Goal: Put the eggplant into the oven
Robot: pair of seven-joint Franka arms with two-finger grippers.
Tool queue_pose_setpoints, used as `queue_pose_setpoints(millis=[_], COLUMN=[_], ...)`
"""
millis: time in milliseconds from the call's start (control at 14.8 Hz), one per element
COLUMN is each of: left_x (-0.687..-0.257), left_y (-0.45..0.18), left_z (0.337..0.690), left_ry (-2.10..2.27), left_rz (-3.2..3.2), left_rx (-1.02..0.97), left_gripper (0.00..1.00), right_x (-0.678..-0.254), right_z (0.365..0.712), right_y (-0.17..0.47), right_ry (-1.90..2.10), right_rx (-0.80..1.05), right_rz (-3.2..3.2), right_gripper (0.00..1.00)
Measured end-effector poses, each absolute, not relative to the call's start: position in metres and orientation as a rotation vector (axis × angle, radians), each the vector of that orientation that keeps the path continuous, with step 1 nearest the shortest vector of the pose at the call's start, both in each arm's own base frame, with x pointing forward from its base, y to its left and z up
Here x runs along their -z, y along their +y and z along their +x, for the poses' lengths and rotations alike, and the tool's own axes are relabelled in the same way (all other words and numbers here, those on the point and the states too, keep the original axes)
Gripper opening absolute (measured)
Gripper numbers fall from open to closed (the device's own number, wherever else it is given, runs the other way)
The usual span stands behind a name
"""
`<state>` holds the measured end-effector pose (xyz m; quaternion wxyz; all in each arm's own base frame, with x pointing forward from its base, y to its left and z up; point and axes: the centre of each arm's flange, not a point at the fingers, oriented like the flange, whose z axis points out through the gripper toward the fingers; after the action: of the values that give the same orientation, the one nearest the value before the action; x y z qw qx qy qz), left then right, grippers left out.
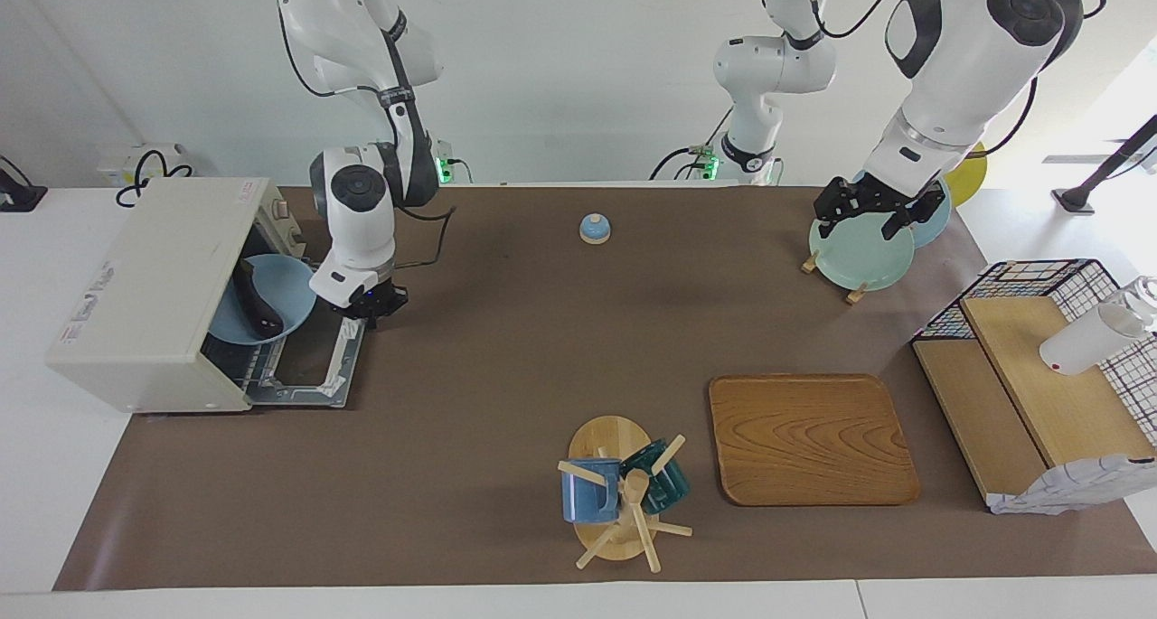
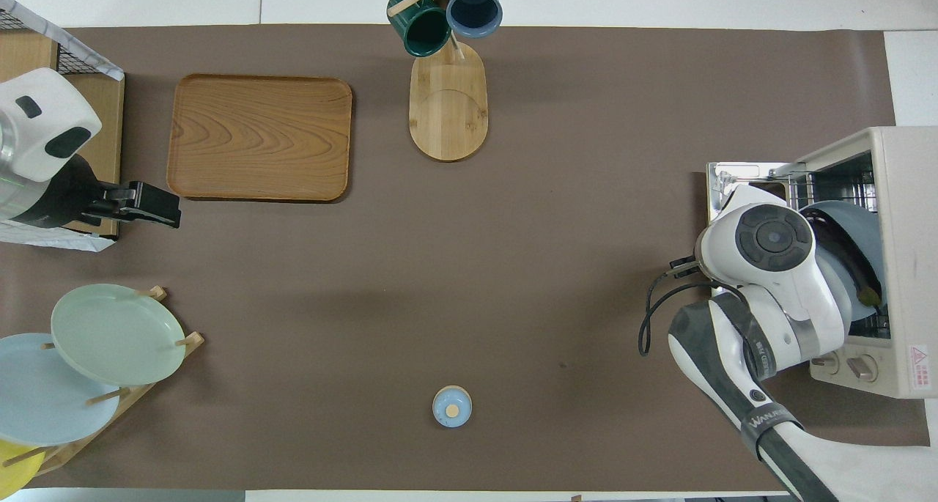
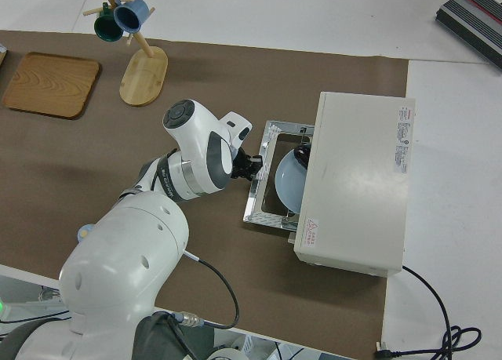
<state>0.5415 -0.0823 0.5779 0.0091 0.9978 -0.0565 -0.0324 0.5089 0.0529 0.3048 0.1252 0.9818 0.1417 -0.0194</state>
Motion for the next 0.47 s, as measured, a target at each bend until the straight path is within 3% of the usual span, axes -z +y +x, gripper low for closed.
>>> queue_pose_setpoints(millis=[475], left_x=[-0.578], left_y=[-0.082], left_z=[0.542], left_ry=[-0.176], left_rz=[3.117], left_rx=[0.101], left_gripper=[1.00], right_x=[-0.415], right_z=[0.554], right_y=[0.014], right_ry=[0.502], right_rx=[0.161], right_rz=[2.783], right_gripper=[0.01])
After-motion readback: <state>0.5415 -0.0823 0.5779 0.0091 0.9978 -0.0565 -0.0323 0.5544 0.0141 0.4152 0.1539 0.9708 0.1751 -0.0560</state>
